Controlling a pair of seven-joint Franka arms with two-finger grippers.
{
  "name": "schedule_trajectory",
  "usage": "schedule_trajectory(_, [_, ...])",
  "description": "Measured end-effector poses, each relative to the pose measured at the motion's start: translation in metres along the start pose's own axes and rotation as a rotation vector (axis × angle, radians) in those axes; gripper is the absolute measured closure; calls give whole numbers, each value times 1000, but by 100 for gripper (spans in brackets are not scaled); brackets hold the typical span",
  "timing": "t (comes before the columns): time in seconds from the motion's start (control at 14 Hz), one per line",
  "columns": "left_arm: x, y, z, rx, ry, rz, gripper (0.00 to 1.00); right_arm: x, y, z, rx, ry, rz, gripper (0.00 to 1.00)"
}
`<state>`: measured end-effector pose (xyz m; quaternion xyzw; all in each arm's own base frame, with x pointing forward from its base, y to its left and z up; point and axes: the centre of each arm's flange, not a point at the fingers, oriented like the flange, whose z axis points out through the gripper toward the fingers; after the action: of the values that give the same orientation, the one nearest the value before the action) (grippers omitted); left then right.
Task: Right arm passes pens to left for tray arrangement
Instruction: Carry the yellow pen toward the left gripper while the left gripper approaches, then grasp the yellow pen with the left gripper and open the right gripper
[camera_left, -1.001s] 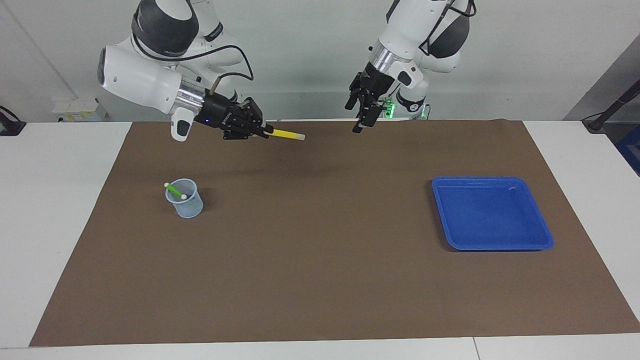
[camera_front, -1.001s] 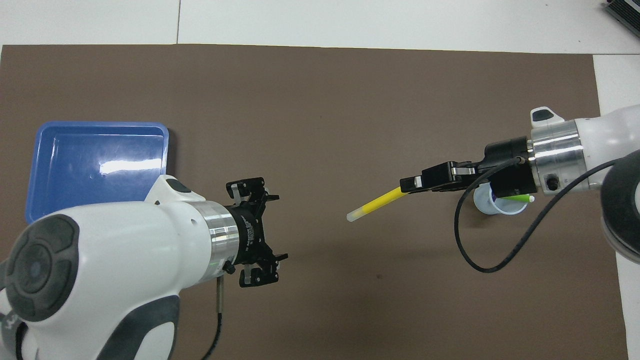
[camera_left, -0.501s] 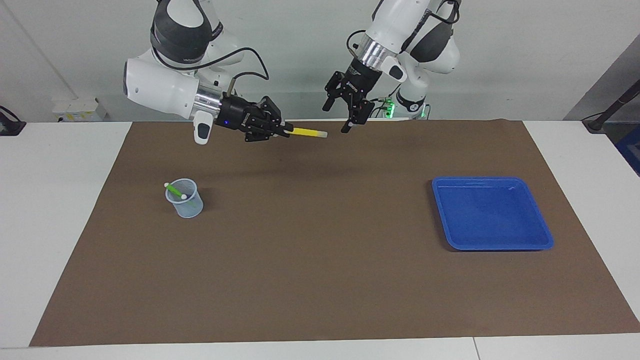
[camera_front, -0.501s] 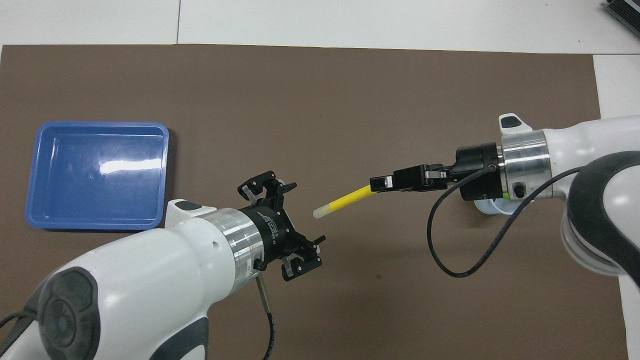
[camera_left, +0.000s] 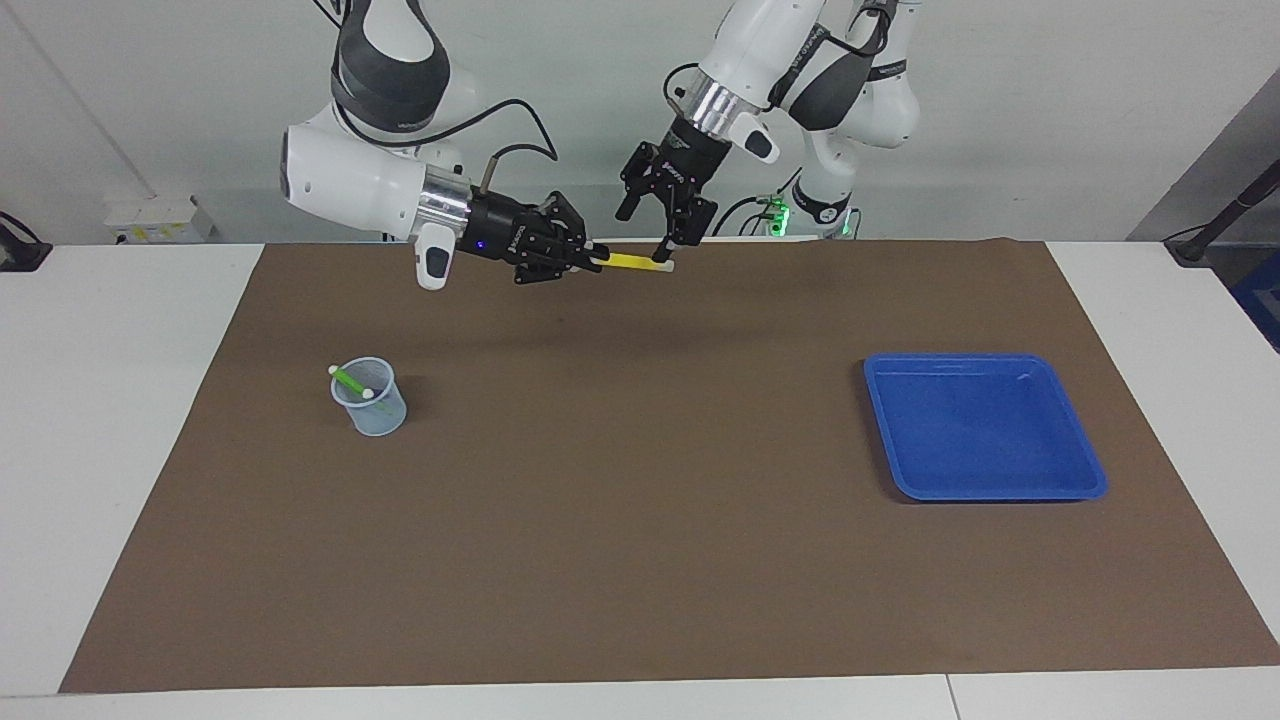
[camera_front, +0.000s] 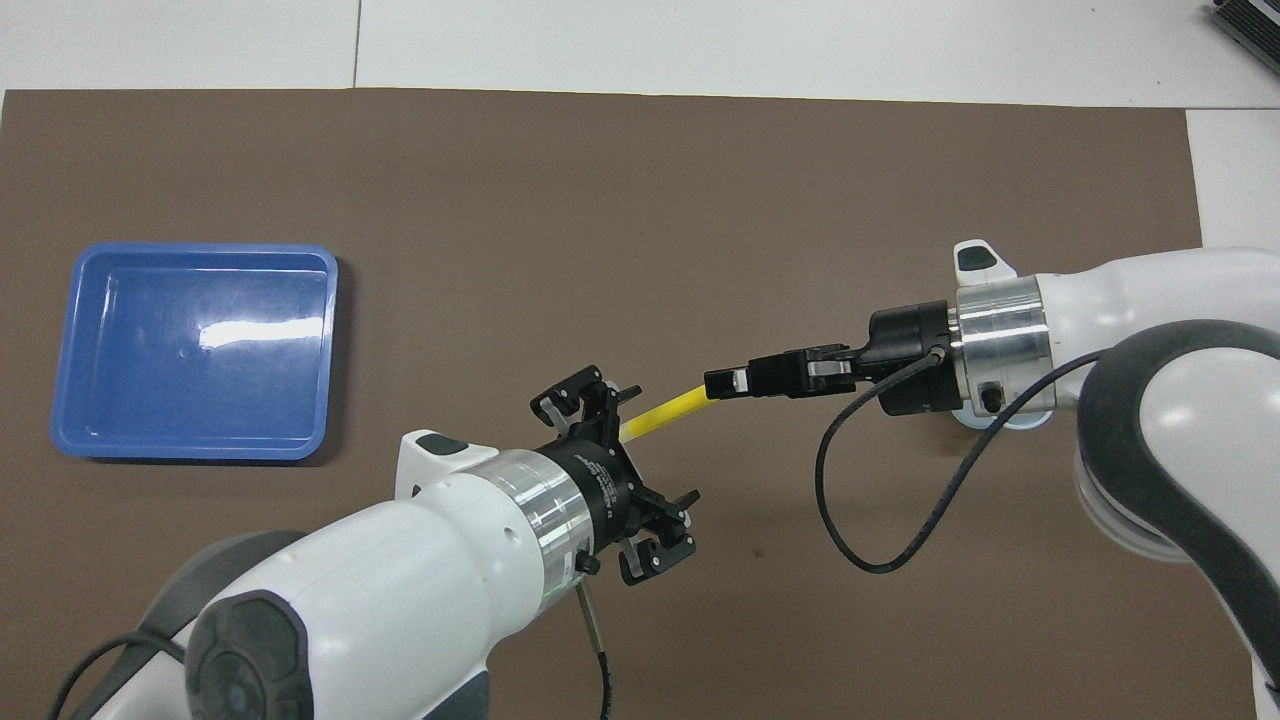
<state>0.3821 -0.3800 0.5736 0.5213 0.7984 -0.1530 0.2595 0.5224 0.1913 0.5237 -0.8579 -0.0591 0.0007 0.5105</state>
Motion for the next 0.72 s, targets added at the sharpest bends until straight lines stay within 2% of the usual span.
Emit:
schedule_trajectory(0.57, [3,0,18,-16,42,44,0,0,0,1,0,-1,1,81])
schedule_trajectory(0.64, [3,0,18,-17,41,45,7,0,0,1,0,-1,0,81])
schedule_trajectory(0.72, [3,0,18,-18,41,45,7,0,0,1,0,-1,0,81])
